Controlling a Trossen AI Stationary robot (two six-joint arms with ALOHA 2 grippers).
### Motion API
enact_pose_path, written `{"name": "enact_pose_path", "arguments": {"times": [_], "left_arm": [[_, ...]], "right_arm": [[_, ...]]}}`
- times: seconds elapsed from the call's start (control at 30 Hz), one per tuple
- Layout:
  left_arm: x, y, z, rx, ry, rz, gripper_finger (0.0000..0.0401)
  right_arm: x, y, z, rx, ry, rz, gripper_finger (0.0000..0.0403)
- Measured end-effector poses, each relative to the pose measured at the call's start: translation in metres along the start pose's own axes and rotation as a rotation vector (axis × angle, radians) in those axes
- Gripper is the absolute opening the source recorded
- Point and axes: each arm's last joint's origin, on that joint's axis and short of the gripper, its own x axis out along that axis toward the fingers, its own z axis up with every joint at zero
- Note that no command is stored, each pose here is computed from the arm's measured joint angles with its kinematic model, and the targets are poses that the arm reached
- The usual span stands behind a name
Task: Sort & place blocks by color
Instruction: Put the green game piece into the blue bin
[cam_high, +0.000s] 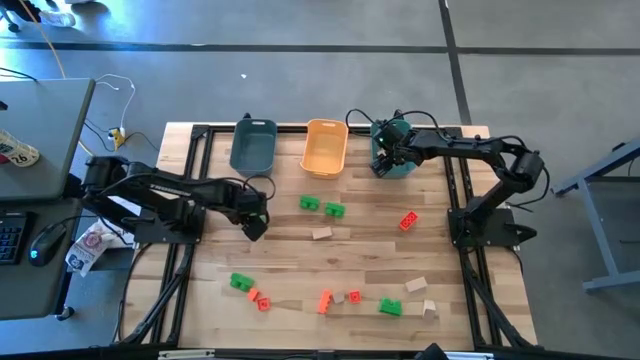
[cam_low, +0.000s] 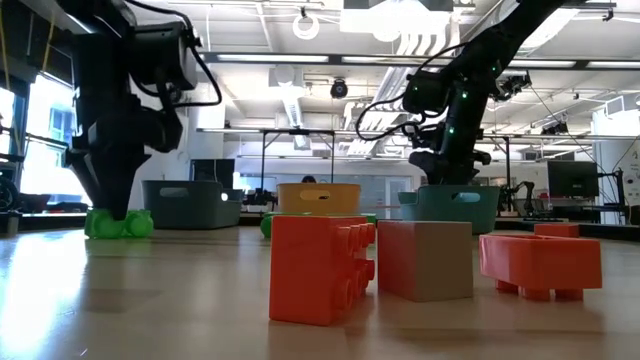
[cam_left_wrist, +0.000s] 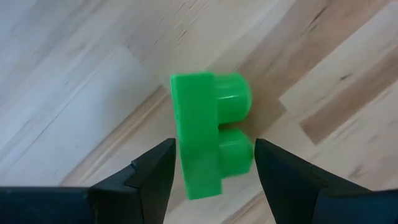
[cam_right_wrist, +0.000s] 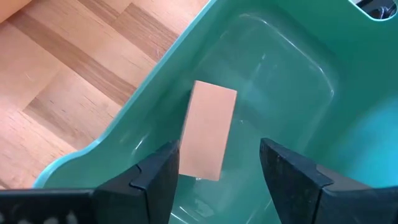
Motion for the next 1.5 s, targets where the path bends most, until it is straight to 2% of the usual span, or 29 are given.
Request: {"name": "enact_pose_path", "arguments": {"times": [0.43, 0.73, 0.93, 1.2, 1.5], "left_arm": [[0.019, -0.004, 0.003, 0.033, 0.043, 0.052, 0.0203], [0.018, -0.005, 0.003, 0.092, 0.051, 0.038, 0.0139], [0.018, -0.005, 0.003, 0.120, 0.049, 0.037, 0.0137], [0.007, -0.004, 0.003, 0.135, -0.009, -0.015, 0.0137], [-0.025, 0.002, 0.002, 0.124, -0.172, -0.096, 0.0137]], "right_arm": [[0.000, 0.000, 0.000, 0.005, 0.002, 0.007, 0.0209], [0.000, 0.000, 0.000, 0.004, 0.000, -0.010, 0.0209], [-0.002, -0.001, 0.001, 0.001, 0.008, -0.023, 0.0209], [-0.028, 0.004, 0.021, -0.008, 0.021, -0.022, 0.0209], [-0.062, 0.040, 0.024, -0.128, 0.033, 0.041, 0.0209]]}}
